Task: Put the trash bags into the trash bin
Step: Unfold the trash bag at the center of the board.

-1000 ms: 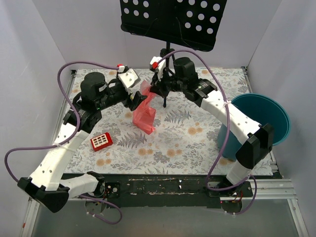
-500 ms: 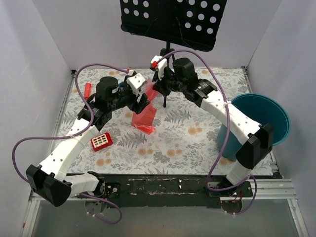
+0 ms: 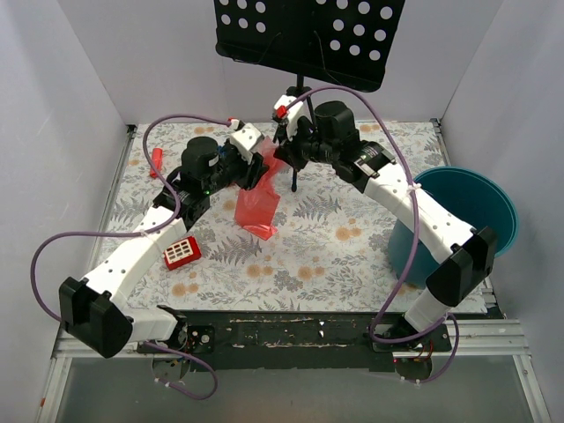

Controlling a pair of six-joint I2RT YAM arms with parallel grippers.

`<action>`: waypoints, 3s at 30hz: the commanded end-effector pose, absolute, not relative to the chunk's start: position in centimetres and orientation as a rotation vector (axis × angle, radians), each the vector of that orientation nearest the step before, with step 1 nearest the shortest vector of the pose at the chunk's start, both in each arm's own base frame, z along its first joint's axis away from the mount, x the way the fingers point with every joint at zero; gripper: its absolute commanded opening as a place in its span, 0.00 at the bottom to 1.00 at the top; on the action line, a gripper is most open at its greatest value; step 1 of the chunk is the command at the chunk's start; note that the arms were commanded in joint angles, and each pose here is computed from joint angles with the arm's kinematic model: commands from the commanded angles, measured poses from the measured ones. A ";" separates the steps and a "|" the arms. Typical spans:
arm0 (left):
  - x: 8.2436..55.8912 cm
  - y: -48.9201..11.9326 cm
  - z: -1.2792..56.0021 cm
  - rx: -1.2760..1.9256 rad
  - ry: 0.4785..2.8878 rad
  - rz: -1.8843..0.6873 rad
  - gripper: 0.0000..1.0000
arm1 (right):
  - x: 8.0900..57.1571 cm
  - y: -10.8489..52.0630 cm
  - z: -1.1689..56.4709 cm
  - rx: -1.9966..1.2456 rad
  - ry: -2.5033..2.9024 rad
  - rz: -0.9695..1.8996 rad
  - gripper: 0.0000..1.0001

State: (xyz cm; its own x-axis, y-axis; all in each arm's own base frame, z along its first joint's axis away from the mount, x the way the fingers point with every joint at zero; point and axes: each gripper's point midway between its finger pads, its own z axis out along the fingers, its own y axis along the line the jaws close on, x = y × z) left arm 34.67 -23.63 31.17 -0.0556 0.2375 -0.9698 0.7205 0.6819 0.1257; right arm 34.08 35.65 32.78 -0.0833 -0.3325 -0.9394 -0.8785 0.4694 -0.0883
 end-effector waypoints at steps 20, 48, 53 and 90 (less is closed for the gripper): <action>33.6 -23.5 33.8 0.824 1.574 -0.482 0.00 | 35.9 34.4 30.6 -0.785 1.816 0.728 0.42; 35.3 -17.8 34.0 0.677 1.599 -0.183 0.00 | 38.3 28.0 30.2 -0.705 1.814 0.539 0.01; 34.8 -19.0 32.6 0.743 1.618 -0.243 0.00 | 36.2 29.0 31.5 -0.789 1.748 0.660 0.01; 35.7 -23.2 33.2 0.866 1.491 -0.324 0.07 | 33.4 34.5 42.3 -0.690 1.603 1.023 0.01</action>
